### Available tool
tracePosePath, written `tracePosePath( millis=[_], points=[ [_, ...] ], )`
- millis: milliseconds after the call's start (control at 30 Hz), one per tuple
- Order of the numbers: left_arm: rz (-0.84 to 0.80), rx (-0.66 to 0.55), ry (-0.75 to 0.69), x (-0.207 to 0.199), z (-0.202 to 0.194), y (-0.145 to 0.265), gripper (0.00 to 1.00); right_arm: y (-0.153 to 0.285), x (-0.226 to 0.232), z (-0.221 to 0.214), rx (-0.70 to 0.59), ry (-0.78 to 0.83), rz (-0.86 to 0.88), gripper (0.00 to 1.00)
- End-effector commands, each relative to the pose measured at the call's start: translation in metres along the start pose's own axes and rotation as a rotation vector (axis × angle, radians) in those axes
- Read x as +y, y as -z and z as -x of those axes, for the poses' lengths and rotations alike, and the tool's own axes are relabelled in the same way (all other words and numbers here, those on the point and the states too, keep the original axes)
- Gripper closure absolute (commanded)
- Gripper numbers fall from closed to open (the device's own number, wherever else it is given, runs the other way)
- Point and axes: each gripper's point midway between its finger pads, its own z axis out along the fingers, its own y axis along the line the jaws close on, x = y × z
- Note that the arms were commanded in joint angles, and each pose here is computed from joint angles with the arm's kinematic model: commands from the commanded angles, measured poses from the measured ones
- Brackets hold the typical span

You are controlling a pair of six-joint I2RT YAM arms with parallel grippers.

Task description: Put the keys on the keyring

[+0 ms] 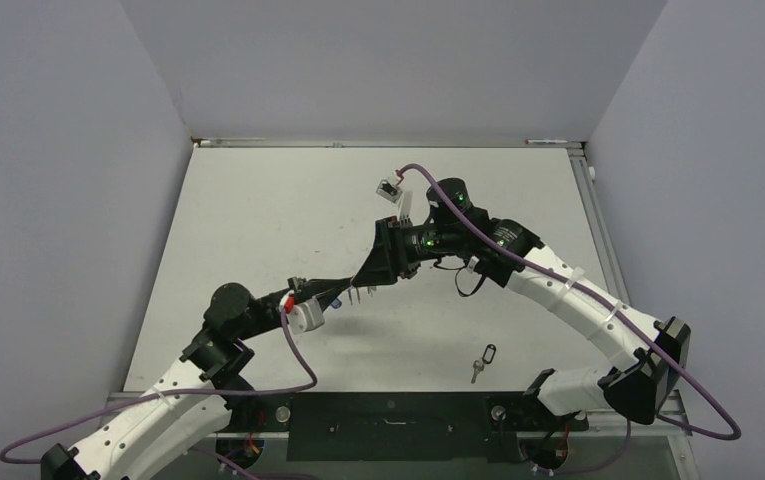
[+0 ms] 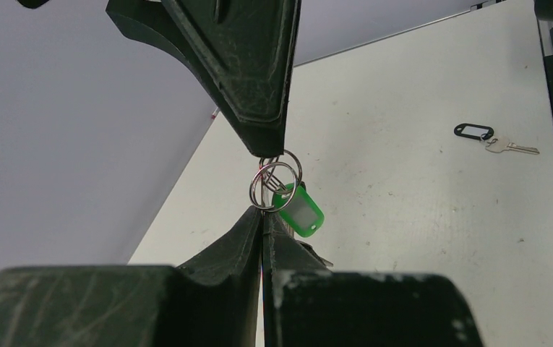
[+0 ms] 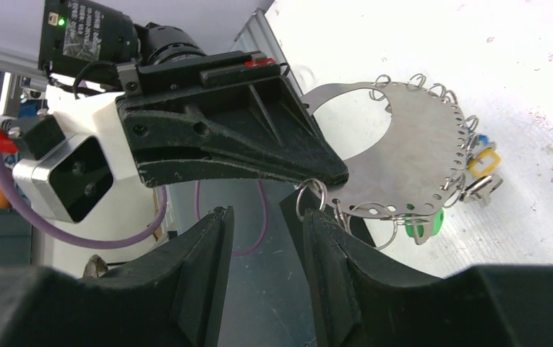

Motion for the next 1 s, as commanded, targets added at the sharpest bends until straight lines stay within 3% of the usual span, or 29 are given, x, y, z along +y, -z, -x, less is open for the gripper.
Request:
tracePosePath(
  millis=[0,967],
  points=[
    [0.011,-0.066,-0.062,0.009,0.024,-0.002,1.00,-0.007,-0.003,0.010,-0.036,0.004,-0.019,0.59],
    [0.011,-0.091,-0.073,0.007,0.030,0.000,1.00,-0.015,-0.033,-0.009,0.013,-0.013,-0.141,0.65]
  ],
)
